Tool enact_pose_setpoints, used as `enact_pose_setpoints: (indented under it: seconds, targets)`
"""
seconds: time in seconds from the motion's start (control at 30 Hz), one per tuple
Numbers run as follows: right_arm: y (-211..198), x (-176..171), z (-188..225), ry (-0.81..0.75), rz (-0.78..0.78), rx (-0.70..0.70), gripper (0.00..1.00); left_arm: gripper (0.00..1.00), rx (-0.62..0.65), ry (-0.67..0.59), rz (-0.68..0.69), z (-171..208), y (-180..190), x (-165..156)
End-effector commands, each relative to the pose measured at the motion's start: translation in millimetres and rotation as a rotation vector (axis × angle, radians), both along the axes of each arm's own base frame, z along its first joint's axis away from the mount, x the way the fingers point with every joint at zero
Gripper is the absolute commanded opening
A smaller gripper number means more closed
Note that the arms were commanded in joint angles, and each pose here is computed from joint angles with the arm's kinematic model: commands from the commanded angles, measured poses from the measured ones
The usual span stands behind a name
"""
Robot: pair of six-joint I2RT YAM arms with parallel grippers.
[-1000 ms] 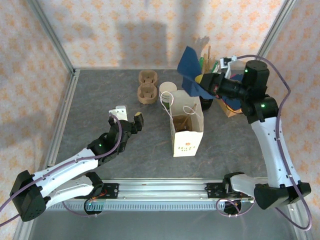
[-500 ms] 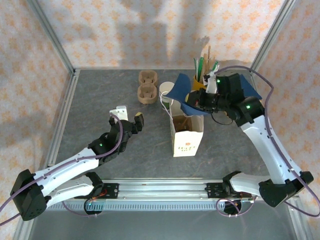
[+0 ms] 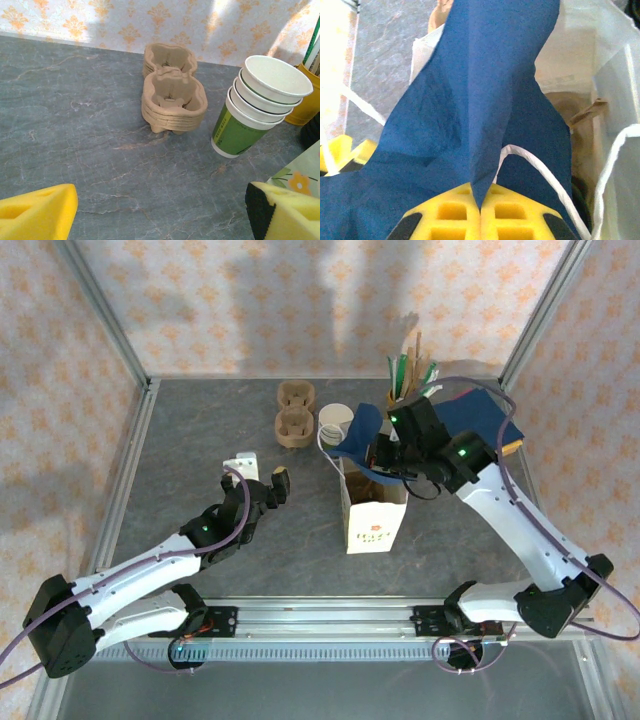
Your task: Pack the takeout coffee
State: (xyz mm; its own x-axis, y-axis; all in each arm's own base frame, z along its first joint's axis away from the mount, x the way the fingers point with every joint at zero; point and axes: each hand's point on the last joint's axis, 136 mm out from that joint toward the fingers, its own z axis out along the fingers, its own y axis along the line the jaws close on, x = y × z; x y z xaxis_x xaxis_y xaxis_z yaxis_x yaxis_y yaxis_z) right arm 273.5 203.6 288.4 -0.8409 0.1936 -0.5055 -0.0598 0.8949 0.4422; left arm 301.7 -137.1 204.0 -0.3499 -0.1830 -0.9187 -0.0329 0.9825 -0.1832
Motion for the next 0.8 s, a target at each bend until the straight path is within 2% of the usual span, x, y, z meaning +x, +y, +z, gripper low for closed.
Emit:
enact_pose_setpoints:
  seconds: [0.0, 0.47, 0.77]
  targets:
    - [-14.9, 2.0, -8.9, -0.007, -0.05, -0.102, 0.0, 0.89, -0.012, 0.005, 0.012, -5.7, 2.4, 0.1]
    - [-4.5, -3.0, -47.5, 0.042, 0.014, -0.301, 0.0, 0.89, -0.008, 0.014, 0.009, -11.3, 1.0, 0.9]
    - [-8.5, -6.9, -82.4, 0.137, 0.033, -0.415, 0.0, 0.89, 0.0, 0.028, 0.006, -14.9, -0.9, 1.6]
